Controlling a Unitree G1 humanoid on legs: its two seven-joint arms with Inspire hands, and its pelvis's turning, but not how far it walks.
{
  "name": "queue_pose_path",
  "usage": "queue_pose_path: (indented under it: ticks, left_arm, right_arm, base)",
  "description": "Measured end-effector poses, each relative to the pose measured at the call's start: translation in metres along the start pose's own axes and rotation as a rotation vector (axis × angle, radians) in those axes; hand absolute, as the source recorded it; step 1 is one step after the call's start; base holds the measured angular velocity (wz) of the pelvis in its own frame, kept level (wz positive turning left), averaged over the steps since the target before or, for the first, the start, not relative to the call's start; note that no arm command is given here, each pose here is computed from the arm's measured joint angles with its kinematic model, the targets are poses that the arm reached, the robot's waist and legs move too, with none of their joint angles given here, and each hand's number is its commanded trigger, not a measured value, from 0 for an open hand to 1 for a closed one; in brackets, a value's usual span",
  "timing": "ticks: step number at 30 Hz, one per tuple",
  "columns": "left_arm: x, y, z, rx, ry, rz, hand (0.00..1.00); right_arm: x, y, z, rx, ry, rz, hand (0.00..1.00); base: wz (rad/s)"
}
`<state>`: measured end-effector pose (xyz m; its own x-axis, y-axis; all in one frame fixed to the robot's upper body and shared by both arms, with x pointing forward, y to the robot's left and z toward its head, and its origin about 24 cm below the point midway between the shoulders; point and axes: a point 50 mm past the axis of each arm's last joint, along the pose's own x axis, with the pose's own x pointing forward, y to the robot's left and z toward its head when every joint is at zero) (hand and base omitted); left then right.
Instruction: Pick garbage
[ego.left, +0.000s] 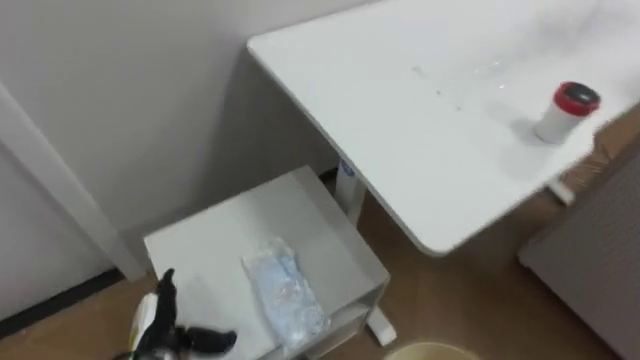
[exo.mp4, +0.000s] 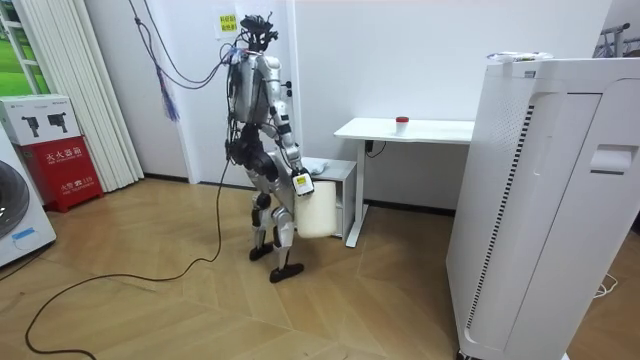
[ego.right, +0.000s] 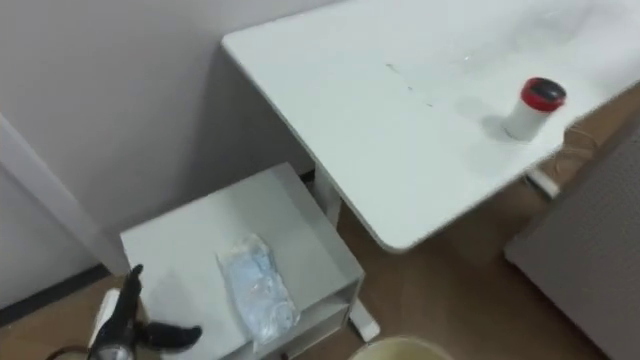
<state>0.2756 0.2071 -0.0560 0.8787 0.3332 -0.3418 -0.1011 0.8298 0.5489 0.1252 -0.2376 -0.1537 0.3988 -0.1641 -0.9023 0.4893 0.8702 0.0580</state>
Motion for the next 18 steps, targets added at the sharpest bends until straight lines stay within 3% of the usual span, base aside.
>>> queue_pose_path:
  ticks: [18]
  left_arm:
    - [0.026, 0.019, 0.046, 0.051, -0.083, 0.147, 0.0]
  right_arm:
    - [0.004, 0.033, 0.044, 0.048, -0.095, 0.086, 1.0]
  base:
    - [-0.08]
